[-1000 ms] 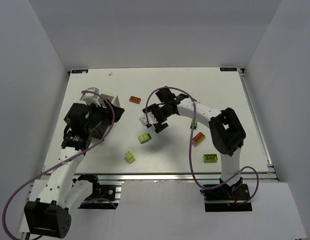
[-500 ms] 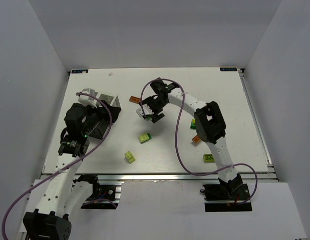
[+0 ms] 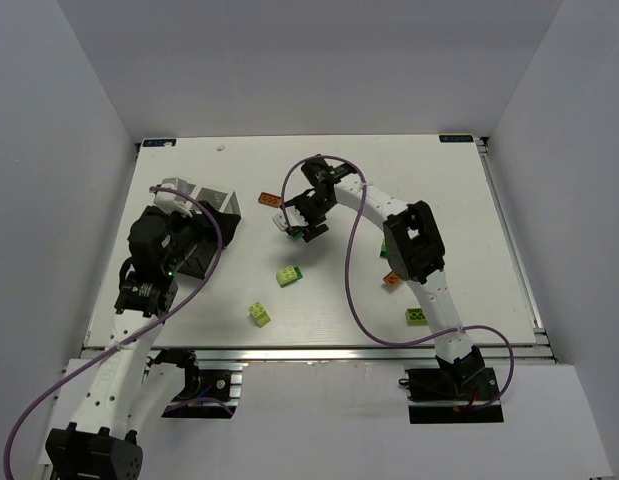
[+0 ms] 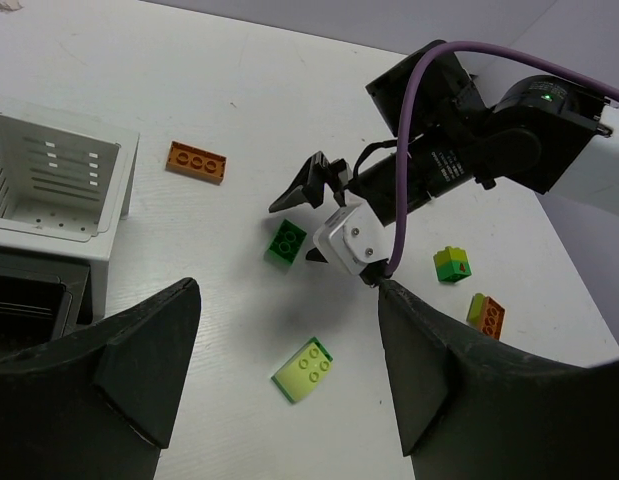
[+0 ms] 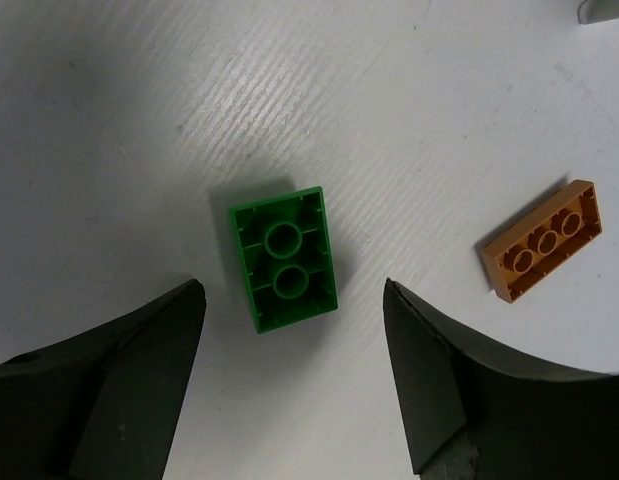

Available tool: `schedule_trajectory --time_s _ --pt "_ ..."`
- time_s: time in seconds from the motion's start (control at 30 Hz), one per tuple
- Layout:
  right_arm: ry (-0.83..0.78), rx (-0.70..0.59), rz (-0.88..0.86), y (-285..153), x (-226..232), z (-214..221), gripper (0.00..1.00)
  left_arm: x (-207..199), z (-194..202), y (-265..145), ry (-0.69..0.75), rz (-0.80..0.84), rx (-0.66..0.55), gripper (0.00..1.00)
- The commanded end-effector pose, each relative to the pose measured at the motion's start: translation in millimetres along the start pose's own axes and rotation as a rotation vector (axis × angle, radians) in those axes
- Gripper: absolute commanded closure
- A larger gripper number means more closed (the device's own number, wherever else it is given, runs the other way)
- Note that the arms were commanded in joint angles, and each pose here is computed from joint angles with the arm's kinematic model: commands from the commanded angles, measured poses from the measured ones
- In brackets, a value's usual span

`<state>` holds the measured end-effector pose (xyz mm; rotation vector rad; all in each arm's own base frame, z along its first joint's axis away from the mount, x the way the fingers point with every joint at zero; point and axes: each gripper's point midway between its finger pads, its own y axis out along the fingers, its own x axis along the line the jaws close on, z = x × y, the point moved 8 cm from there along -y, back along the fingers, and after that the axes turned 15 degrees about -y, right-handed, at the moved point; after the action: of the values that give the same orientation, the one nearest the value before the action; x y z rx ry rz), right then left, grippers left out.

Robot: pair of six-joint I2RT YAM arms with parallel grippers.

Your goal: Sort the legos into containers by color

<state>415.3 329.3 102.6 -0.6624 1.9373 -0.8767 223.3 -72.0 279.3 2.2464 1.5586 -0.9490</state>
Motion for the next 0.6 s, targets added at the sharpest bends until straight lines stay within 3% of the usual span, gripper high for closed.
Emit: schedule_trajectory --time_s 0.0,0.3,0.43,0.57 --pt "-0.018 -0.013 0.006 -2.1 -7.0 -3.0 0.24 -3.3 -3.1 -3.6 0.018 0.013 -0.019 0.19" --pt "-0.001 -0.023 -0.027 7.6 -2.7 -3.3 0.41 -2.2 -0.9 -2.1 0.012 0.013 -0.01 0.19" --pt "0.01 -0.024 -0.061 11.1 3.8 -6.6 0.61 -0.7 0.6 0.1 0.002 0.009 0.002 0.19" --pt "0.037 -0.026 -0.049 2.3 5.4 -14.2 0.75 -1.3 2.7 1.3 -0.006 0.022 0.014 0.19"
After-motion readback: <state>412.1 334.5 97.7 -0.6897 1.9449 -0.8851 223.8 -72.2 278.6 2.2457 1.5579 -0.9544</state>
